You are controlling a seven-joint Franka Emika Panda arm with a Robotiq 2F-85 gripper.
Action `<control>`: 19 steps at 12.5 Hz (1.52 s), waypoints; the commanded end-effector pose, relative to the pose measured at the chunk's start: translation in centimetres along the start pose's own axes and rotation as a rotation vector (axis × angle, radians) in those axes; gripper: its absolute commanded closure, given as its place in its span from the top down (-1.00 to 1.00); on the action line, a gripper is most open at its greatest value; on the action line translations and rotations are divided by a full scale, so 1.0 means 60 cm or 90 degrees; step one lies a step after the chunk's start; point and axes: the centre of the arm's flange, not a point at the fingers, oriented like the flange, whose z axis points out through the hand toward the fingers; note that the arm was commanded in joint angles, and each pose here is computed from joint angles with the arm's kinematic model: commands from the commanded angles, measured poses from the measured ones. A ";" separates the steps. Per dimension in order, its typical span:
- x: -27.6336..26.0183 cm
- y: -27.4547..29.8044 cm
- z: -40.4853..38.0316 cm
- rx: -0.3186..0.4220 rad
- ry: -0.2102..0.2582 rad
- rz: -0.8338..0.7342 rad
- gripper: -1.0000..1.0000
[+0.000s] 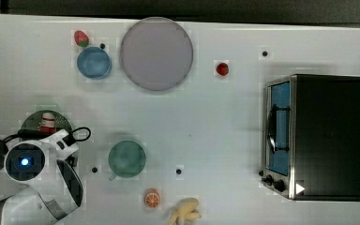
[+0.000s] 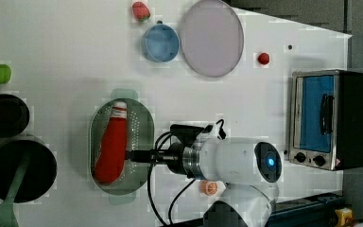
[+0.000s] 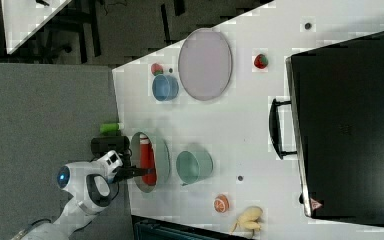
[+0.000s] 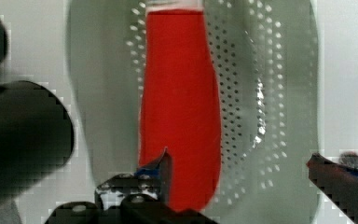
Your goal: Pick Ketchup from the table and place it in strainer.
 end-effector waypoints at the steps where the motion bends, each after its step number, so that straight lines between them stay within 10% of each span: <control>1: 0.063 -0.019 -0.127 0.050 0.105 0.065 1.00; 4: 0.133 0.033 -0.254 0.042 0.171 0.121 1.00; 14: 0.232 0.449 -0.699 -0.070 0.126 0.466 1.00; 19: 0.226 0.454 -0.761 -0.138 0.172 0.470 1.00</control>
